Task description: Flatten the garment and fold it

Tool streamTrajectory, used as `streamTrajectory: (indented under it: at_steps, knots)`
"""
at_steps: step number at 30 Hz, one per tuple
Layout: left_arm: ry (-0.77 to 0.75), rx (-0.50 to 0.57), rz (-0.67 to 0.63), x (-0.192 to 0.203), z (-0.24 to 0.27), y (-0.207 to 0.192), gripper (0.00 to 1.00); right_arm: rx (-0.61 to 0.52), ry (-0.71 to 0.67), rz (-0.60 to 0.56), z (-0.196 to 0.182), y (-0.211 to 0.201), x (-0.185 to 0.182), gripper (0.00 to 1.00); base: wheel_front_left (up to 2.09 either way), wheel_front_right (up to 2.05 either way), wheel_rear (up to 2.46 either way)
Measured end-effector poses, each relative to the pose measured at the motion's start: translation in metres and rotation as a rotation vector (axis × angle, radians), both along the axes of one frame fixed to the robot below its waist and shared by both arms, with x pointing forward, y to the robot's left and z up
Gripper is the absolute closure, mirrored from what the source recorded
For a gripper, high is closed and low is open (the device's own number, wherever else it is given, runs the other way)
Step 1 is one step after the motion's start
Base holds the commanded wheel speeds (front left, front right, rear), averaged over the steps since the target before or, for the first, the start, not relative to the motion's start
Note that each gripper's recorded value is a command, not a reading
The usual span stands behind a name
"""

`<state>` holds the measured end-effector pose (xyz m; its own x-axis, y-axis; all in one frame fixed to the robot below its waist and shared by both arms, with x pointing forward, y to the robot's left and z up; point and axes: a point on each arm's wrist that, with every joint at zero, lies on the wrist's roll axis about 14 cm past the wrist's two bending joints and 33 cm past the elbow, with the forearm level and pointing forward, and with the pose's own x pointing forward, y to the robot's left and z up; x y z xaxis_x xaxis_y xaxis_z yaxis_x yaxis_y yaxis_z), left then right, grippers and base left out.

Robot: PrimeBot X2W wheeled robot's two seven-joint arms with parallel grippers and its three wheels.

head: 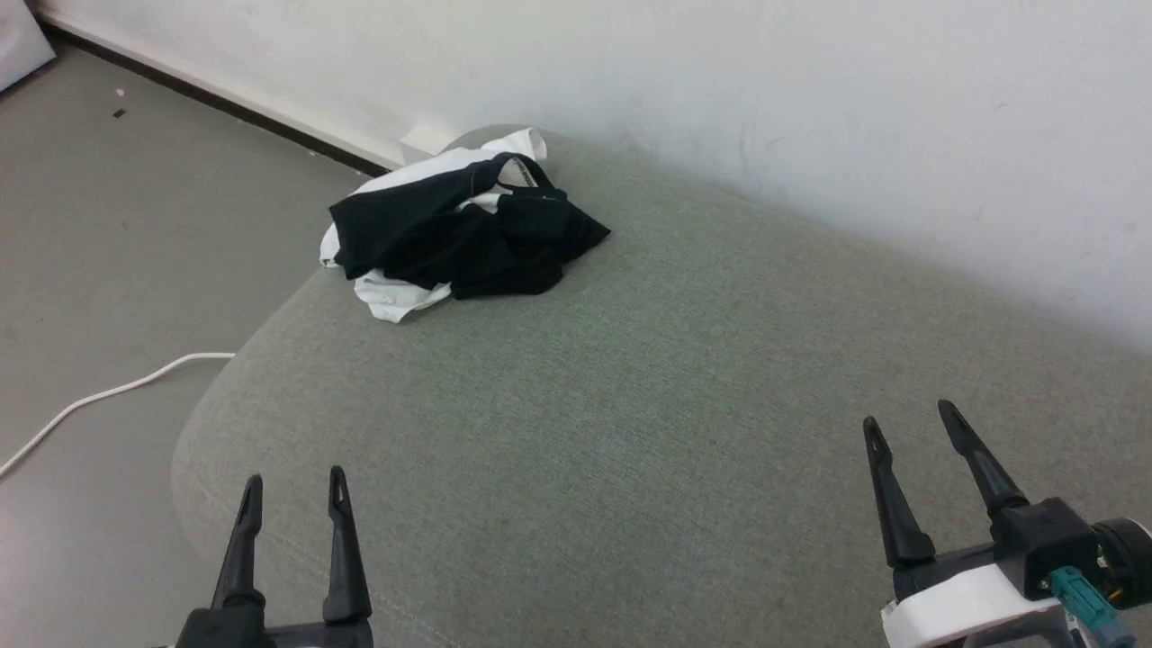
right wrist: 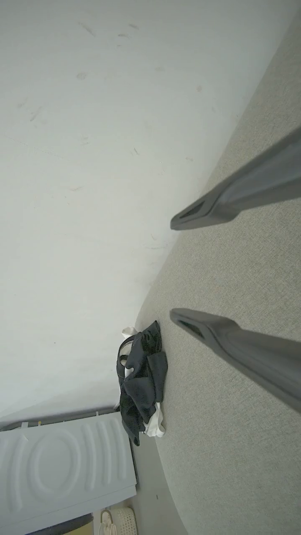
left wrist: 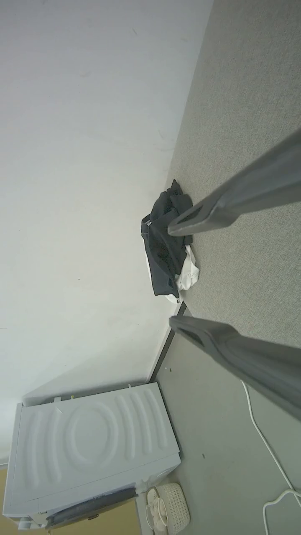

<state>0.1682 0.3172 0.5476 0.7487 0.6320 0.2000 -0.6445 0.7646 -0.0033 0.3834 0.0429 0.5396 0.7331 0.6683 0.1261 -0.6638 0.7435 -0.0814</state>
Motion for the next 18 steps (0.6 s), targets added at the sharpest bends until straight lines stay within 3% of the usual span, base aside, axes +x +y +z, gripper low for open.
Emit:
streamTrajectory:
  at_steps: [13,18]
  knots:
    - [-0.001,-0.008,-0.008,-0.0020,-0.0024,-0.0029,0.00,-0.001,-0.009,-0.002,0.0029,-0.0015,-0.0027,0.00,0.00,0.00,0.00]
    - [-0.094,-0.122,-0.007,-0.0001,0.0068,0.0017,0.00,0.004,-0.009,-0.008,0.0036,-0.0030,-0.0003,0.00,0.00,0.00,0.00]
